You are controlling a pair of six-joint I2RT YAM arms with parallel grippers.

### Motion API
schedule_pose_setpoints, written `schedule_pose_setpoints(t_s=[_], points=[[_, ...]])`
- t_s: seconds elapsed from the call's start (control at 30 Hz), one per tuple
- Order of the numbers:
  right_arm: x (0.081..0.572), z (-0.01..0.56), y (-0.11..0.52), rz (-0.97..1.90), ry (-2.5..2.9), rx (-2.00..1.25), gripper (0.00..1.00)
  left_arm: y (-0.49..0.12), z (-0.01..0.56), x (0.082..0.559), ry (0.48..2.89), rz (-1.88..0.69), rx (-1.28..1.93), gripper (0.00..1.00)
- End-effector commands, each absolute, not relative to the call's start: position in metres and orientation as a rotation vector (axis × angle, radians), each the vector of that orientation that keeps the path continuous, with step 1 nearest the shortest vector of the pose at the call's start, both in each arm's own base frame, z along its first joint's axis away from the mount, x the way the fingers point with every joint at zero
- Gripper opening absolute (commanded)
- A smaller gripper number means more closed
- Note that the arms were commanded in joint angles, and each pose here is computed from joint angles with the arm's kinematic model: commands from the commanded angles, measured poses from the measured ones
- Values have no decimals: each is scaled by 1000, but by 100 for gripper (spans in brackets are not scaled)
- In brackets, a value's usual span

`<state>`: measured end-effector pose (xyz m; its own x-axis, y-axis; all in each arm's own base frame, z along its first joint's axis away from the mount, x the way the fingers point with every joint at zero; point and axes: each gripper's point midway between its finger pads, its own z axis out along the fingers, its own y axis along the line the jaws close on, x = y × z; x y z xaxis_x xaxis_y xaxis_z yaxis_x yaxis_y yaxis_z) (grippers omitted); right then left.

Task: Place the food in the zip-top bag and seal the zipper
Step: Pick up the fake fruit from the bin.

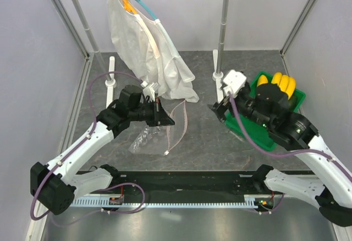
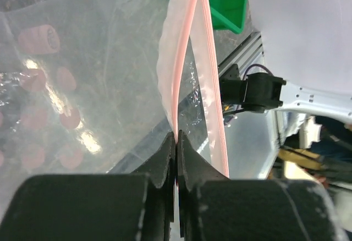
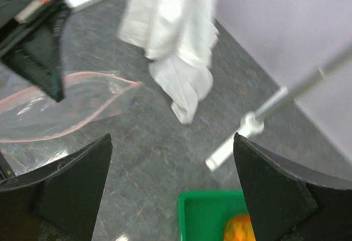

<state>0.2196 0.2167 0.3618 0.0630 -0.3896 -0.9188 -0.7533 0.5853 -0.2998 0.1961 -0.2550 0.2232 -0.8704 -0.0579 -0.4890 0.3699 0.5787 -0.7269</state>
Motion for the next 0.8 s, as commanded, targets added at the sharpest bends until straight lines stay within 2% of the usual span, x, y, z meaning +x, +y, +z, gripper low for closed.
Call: schedule_pose_setpoints(t_s=[0.0,0.2,0.3,0.43,0.63,0.77], points=[[239,311,172,319,1914,-692,97,-274,232,210,2290,-1380,123,2],[273,258,106,94,2202,-793,98,-278,232,215,2294,-1357,185,2],[280,240,34,18,2276,-737,98,-276,231,214,2288,-1357,187,2],[261,215,-17,37,2292,-801,98,-276,233,211,2274,-1364,196,2],[241,170,-59,98,2328,-938,98,-275,236,206,2265,-1386,214,2],[245,145,-72,142,2271,-1134,98,-275,237,207,2267,-1388,210,2]])
